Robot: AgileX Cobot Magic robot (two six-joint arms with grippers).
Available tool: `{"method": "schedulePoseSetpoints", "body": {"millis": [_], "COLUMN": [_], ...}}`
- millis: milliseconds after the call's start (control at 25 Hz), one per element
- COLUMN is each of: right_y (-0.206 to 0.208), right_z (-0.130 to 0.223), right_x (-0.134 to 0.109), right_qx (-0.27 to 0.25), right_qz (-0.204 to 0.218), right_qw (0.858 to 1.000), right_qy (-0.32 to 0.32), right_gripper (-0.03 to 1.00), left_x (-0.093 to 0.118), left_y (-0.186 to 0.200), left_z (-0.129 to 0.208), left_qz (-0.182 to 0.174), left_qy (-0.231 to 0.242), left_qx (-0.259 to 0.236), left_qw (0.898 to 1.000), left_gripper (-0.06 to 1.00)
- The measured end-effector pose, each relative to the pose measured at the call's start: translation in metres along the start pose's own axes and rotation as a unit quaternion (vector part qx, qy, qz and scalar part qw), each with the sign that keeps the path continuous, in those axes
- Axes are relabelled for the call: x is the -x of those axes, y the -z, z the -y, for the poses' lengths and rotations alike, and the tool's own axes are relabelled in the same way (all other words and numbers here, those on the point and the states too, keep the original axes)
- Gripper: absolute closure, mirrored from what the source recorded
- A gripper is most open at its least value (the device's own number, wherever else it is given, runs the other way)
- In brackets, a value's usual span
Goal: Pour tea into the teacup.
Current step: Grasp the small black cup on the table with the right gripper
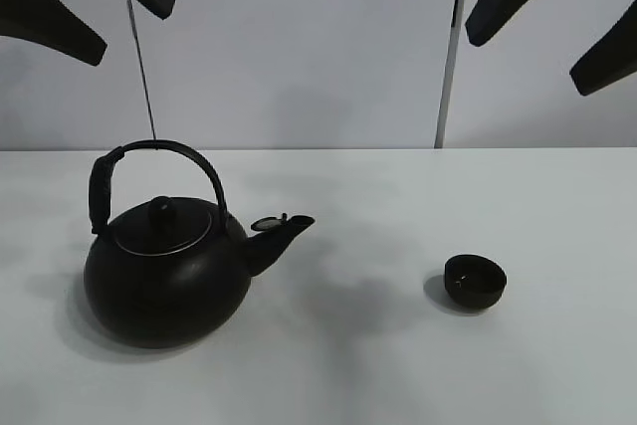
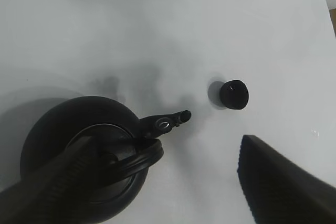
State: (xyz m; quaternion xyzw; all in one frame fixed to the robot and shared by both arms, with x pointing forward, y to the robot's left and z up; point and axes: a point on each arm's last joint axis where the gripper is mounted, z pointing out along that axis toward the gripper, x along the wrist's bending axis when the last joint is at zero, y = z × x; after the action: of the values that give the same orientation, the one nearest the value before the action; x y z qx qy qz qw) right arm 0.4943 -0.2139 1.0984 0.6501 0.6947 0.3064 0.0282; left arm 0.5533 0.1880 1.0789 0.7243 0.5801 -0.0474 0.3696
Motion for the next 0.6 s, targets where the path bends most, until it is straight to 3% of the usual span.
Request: {"method": "schedulePoseSetpoints", "body": {"millis": [600], "right_y": [-0.05], "right_z": [0.002], "right_x": [0.019], "right_qx": [-0.104], "right_qz": [0.039], "right_qw": [0.993], "right_qy": [0.031], "right_gripper": [0.36], "left_x": [0.0], "left_y": [0.0], "left_z": [0.0], "left_qz": [-0.001], "left_qy": [0.0], "left_qx": [0.002], "left_qw": [1.0], "left_gripper": [0.41]}}
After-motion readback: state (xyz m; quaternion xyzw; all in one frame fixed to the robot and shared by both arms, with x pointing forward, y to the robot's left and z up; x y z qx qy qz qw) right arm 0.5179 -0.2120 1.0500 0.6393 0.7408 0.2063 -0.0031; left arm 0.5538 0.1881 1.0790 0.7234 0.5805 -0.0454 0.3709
